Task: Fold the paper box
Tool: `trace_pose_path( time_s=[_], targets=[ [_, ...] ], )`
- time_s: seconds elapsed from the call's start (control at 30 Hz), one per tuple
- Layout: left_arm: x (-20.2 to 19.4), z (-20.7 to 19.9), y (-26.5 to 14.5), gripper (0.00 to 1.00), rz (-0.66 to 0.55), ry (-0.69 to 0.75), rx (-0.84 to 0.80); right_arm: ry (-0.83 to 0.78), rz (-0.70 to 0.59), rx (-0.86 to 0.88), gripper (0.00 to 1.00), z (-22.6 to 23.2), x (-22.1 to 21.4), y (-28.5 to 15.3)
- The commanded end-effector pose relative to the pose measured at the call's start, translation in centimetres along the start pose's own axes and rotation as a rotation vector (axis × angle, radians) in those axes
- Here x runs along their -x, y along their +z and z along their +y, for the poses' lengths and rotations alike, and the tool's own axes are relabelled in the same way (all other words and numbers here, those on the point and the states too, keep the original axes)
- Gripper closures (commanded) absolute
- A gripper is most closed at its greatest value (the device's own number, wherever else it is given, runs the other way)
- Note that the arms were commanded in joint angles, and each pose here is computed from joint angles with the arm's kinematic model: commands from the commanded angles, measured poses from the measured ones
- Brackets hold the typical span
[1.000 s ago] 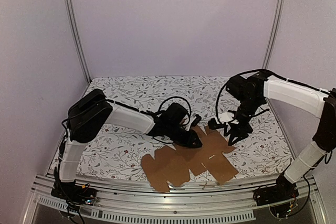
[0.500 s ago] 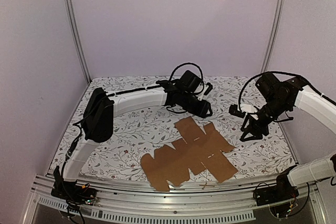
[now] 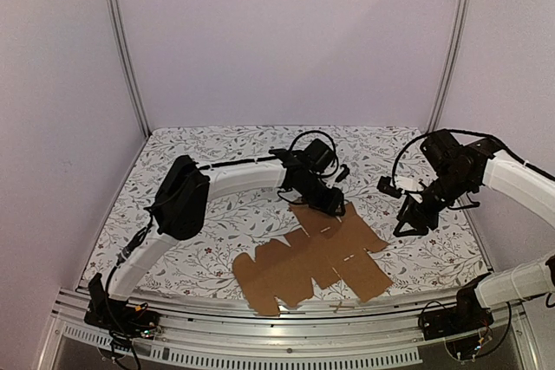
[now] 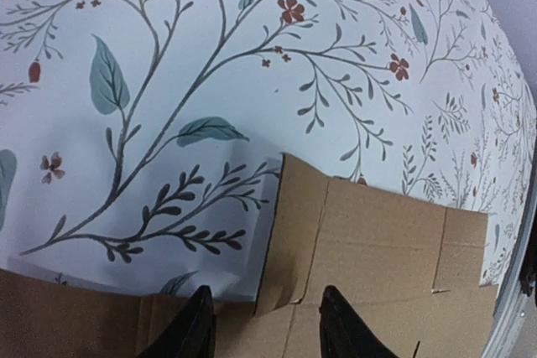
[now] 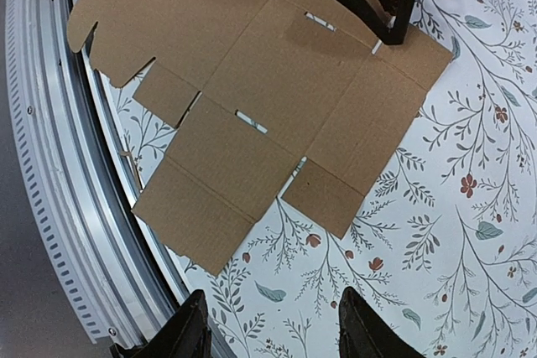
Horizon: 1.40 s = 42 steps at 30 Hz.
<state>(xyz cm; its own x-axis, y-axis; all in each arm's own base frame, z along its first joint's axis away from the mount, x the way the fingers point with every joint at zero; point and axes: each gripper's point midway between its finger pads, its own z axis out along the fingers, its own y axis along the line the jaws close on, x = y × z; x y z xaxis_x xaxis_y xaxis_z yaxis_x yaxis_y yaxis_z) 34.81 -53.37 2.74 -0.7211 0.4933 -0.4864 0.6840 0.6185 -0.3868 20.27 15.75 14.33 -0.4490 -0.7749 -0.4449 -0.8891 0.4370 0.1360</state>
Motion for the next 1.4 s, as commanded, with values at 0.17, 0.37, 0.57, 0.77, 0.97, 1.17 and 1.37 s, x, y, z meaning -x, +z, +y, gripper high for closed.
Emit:
trace_pose_path(
  time_s=[0.17, 0.37, 0.57, 0.77, 0.97, 1.17, 1.37],
  targets=[
    [-0.2, -0.6, 2.3, 0.70, 0.008, -0.038, -0.112, 0.041, 0.005, -0.032, 0.49, -0.8, -0.4, 0.6],
    [0.3, -1.1, 2.7, 0.90, -0.008, -0.054, -0.157, 0.062, 0.003, -0.038, 0.49, -1.0, -0.3, 0.7],
    [2.3, -2.6, -0.4, 1.00, -0.081, -0.042, -0.181, 0.119, 0.023, -0.141, 0.50, -3.5, -0.2, 0.9],
    [2.8, -1.8, -9.3, 1.00, -0.294, -0.126, -0.134, 0.342, -0.174, -0.135, 0.49, -6.8, 2.5, -2.6],
    [1.0, 1.5, -14.7, 1.00, -0.505, -0.377, -0.222, 0.507, -0.198, 0.052, 0.48, -7.8, 3.4, -0.5],
    [-0.3, 4.8, -16.0, 1.00, -0.627, -0.601, -0.359, 0.551, -0.256, 0.283, 0.48, -6.8, 5.4, 1.5],
    [-1.8, 6.5, -13.7, 1.00, -0.628, -0.717, -0.432, 0.553, -0.327, 0.359, 0.49, -8.0, 7.5, 3.1]
  ],
)
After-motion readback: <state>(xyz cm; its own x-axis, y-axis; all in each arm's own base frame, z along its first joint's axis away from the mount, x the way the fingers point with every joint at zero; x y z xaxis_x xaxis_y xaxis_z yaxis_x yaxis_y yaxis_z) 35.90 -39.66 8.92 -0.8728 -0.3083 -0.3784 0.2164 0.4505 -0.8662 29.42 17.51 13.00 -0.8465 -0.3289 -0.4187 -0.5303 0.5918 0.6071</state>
